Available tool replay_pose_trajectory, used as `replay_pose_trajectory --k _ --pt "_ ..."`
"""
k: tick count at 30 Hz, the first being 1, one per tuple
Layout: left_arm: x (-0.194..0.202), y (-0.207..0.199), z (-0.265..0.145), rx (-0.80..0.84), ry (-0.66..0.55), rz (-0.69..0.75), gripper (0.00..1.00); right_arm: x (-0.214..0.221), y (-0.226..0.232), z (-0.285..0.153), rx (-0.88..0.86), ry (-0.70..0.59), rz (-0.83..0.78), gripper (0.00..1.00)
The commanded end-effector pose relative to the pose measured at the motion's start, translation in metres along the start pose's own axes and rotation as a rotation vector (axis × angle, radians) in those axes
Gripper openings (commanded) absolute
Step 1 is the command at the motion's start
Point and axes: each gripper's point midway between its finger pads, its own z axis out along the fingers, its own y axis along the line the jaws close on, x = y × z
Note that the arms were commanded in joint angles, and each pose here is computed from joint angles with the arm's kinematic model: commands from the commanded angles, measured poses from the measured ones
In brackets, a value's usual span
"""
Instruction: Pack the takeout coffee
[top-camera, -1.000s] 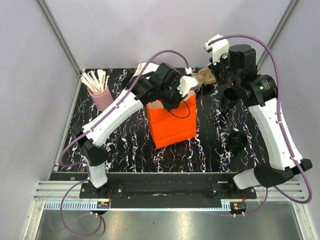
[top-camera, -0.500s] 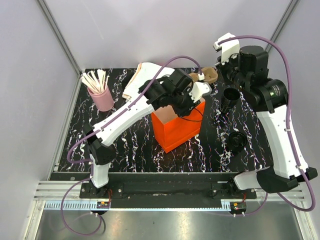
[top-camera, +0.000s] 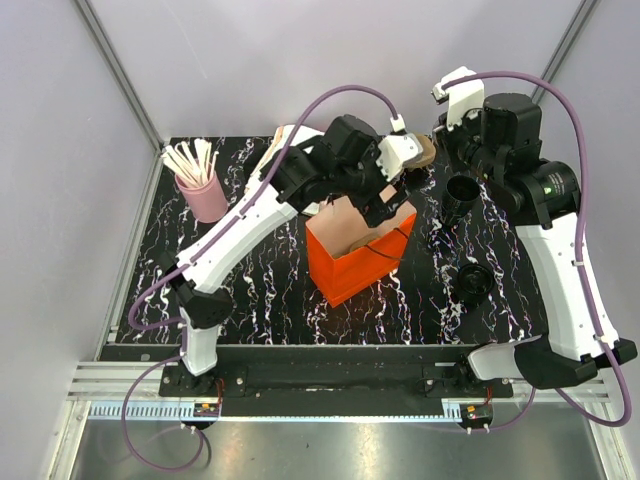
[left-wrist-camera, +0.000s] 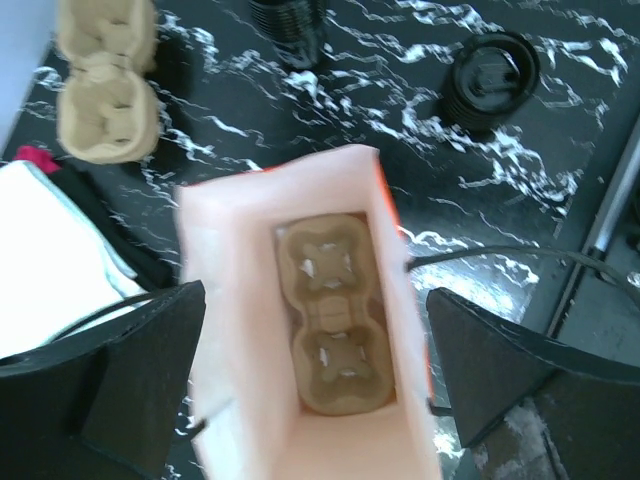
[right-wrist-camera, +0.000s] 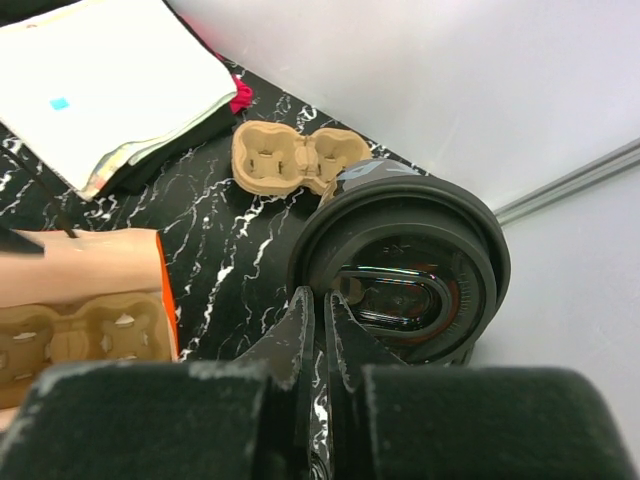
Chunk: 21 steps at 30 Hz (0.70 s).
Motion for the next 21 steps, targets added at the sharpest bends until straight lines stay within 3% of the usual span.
replay_pose_trajectory --k 1,13,21 --pt "-0.039 0.036 -0.043 -0.117 -0.158 -0.017 0.99 -0.002 0.010 -0.011 -0.063 -0.018 0.045 0.00" --pt "-0.021 0.135 -0.111 -0.368 -0.199 -0.137 0.99 0.000 0.072 -0.038 -0.414 -0.012 0.090 0.00" --pt "-0.018 0.144 -0.121 -0.402 -0.203 -0.142 0.99 0.004 0.110 -0.051 -0.645 0.026 0.138 0.00"
